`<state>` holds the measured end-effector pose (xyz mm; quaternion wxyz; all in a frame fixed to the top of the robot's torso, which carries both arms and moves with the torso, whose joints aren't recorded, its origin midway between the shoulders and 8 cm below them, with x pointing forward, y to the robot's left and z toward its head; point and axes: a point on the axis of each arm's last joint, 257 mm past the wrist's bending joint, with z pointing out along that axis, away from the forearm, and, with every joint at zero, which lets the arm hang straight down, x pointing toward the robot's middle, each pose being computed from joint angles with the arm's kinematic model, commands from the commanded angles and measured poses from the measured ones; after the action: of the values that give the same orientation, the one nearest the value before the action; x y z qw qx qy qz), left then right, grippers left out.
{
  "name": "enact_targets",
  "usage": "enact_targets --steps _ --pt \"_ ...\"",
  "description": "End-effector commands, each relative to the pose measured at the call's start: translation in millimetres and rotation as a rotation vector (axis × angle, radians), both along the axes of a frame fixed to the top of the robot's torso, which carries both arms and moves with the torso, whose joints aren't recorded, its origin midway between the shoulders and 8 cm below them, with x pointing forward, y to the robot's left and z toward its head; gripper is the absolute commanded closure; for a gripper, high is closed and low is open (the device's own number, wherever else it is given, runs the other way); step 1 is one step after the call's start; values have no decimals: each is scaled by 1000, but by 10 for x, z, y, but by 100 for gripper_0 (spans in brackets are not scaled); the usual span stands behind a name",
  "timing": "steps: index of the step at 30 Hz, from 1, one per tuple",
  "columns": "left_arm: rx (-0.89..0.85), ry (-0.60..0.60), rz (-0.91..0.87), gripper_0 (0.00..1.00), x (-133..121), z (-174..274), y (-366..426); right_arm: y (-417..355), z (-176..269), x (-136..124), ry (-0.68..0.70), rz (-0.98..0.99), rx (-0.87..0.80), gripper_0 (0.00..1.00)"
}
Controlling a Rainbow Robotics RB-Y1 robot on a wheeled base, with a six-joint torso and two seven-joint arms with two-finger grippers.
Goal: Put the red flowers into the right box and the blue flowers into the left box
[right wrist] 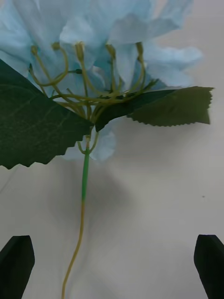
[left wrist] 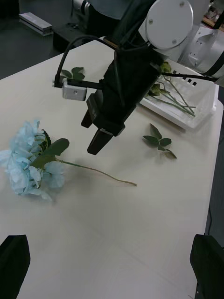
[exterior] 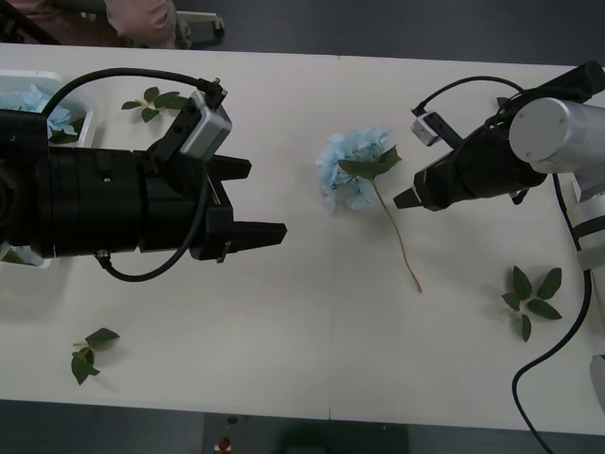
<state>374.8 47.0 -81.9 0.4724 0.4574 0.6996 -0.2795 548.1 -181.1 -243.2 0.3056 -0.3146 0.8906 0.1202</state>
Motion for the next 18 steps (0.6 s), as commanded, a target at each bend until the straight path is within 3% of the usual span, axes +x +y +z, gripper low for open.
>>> enact_targets --steps 1,18 --pt "-10 -75 -23 0 -18 199 -49 132 84 54 -28 17 9 0" --pt "-10 -75 -23 0 -18 199 -49 418 -257 53 -14 22 10 0"
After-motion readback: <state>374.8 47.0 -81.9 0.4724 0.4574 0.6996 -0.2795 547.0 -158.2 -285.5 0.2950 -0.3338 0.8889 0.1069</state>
